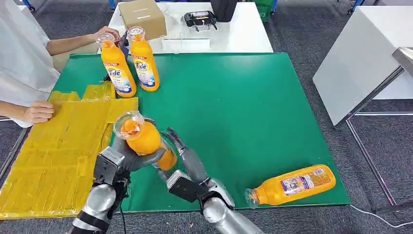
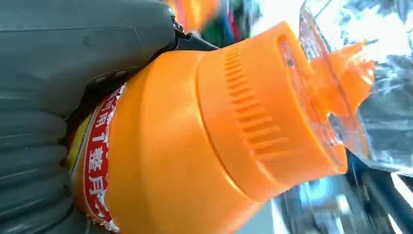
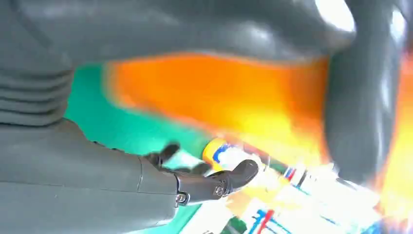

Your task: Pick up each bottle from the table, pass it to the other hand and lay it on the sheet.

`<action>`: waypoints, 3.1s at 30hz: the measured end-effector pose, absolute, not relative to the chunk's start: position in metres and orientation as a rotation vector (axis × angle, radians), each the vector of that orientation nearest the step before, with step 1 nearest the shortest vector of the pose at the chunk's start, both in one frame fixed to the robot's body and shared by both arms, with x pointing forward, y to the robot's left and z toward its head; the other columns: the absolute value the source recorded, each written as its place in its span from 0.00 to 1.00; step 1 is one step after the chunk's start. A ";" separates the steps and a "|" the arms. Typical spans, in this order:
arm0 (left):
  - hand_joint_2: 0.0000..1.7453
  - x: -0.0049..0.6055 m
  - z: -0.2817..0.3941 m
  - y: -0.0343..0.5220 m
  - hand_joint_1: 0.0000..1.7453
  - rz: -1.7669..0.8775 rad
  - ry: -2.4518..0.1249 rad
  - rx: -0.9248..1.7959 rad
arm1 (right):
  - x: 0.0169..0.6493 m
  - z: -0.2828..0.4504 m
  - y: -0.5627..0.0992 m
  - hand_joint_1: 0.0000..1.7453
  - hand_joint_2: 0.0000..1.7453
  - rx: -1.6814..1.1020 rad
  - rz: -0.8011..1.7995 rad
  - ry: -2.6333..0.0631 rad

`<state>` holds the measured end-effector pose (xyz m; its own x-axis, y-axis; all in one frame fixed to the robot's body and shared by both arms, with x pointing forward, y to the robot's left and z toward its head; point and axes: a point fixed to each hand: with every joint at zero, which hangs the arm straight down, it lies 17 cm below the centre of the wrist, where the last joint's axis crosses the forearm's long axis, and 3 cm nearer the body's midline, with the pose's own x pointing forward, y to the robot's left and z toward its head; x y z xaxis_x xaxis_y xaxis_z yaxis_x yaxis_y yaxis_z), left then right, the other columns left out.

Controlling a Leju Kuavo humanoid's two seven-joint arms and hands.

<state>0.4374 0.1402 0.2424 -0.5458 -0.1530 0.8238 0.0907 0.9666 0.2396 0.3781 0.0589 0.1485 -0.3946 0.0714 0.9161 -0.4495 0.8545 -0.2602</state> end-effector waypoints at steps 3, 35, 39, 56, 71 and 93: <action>1.00 0.449 0.258 0.167 1.00 -0.286 -2.166 0.177 | 0.384 0.164 0.043 0.00 0.00 0.292 0.500 -1.922; 1.00 0.552 0.151 0.267 1.00 -1.266 -1.418 1.643 | 0.377 0.237 -0.055 0.00 1.00 -0.147 0.663 -2.198; 1.00 0.538 0.087 0.277 1.00 -1.422 -1.286 1.578 | 0.377 0.212 -0.064 0.00 1.00 -0.257 0.822 -2.146; 0.00 0.524 0.031 0.304 0.00 -1.204 -1.240 1.268 | 0.350 0.098 -0.127 0.00 1.00 -0.478 1.336 -1.820; 1.00 0.512 0.069 0.319 0.00 -0.667 -1.518 0.948 | 0.288 0.051 -0.221 0.00 1.00 -0.401 1.552 -1.591; 1.00 0.491 0.087 0.315 0.00 -0.526 -1.577 0.922 | 0.326 0.054 -0.347 0.00 1.00 -1.004 1.603 -1.260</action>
<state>0.4910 0.3153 0.0865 -0.0129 -0.7945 0.6071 -0.2713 0.5872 0.7626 0.3260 -0.3466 0.0538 -0.3248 0.9415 -0.0898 -0.1351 -0.1401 -0.9809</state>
